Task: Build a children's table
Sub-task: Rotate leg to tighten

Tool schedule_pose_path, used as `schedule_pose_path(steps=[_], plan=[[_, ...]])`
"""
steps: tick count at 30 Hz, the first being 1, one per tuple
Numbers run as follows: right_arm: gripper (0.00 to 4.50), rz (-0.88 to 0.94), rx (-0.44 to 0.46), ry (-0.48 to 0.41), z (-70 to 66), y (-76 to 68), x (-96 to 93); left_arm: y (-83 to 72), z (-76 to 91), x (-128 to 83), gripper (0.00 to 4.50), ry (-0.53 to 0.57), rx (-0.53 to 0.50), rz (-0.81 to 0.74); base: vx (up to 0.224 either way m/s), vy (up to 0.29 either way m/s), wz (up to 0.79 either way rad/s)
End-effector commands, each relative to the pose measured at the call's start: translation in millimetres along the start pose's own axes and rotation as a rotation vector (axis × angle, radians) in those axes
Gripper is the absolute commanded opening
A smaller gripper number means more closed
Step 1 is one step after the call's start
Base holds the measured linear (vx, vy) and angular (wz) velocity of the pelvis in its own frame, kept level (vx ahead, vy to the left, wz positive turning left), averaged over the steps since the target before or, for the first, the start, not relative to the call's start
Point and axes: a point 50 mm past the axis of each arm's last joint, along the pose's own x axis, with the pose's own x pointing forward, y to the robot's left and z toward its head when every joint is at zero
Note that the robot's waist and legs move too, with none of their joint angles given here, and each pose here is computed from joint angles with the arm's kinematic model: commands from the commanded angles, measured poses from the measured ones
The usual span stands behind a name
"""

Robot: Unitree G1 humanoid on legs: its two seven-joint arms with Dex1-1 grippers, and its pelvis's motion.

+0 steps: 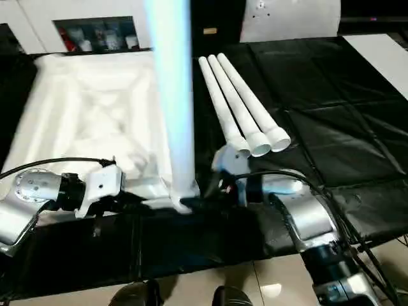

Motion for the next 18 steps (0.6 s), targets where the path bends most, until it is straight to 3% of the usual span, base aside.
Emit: schedule_pose_path(steps=[1, 18], plan=[[4.29, 0.010, -0.012, 0.020, -0.8, -3.8, -1.4, -10.4, -6.0, 7.5, 0.00, 0.041, 0.017, -0.118, 0.000, 0.000, 0.00], [2.92, 0.139, 0.035, 0.024, -1.0, -9.8, 7.0, -3.6, -12.3, 5.1, 0.00, 0.050, 0.046, -0.163, 0.000, 0.000, 0.00]])
